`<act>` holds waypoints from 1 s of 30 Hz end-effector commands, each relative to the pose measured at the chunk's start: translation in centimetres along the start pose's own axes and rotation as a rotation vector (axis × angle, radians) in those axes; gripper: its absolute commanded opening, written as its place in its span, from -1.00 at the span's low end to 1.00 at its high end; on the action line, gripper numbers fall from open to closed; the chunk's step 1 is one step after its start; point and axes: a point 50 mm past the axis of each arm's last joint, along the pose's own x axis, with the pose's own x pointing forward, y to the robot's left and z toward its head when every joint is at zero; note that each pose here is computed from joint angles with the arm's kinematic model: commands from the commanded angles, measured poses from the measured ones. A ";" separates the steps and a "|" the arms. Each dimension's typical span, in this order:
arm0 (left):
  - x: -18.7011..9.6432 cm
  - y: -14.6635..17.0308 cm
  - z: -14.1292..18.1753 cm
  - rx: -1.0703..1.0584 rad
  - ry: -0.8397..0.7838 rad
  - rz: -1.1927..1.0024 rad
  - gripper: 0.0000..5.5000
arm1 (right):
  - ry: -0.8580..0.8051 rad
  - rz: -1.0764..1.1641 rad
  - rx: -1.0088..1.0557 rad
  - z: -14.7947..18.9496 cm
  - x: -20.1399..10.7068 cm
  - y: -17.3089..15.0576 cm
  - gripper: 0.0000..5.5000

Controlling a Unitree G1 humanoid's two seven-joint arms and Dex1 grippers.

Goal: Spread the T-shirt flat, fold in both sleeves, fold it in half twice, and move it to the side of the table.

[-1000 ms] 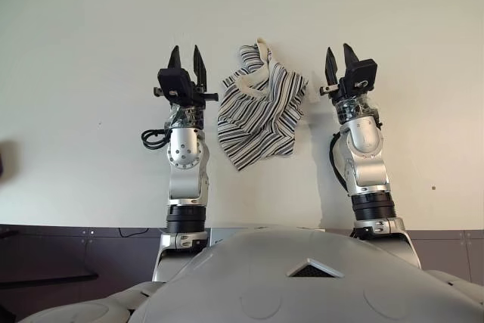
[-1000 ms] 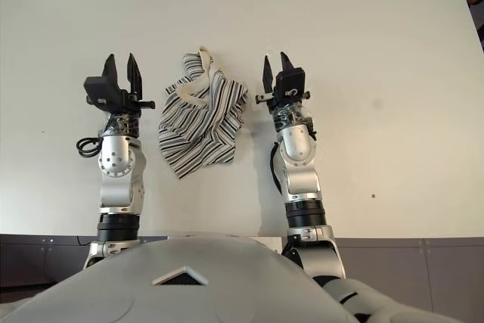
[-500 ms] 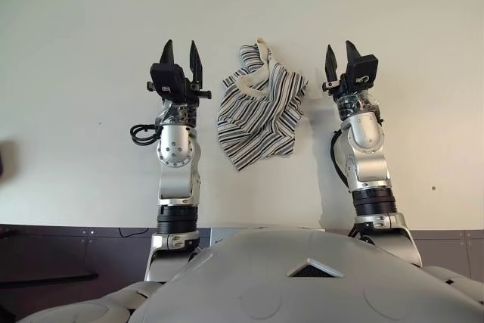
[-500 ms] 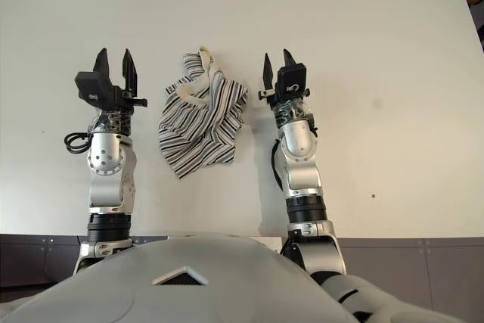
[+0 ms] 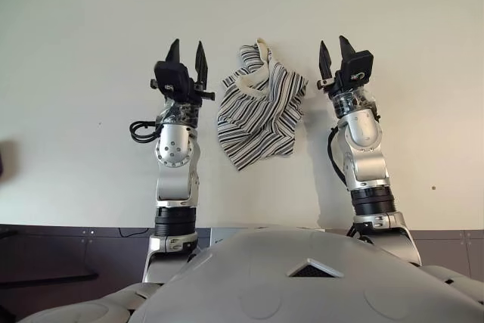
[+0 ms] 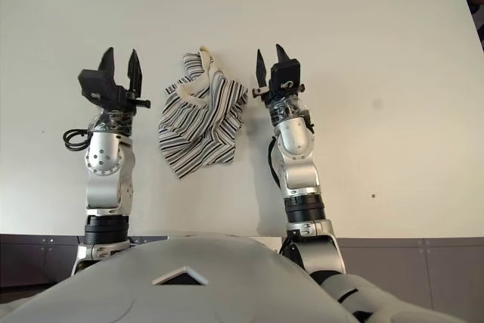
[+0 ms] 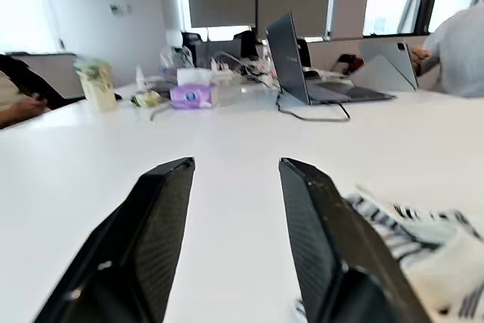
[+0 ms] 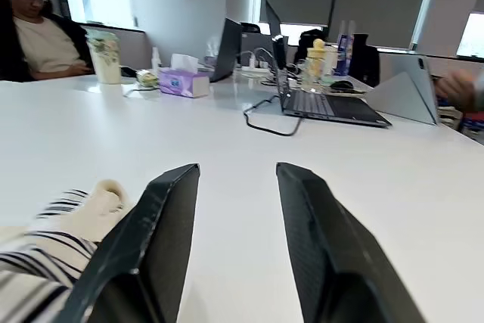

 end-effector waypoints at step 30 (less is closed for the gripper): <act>-6.7 -5.8 4.1 -0.276 0.420 -0.876 -0.25 | 0.064 1.149 -0.976 3.1 1.0 -5.8 -0.32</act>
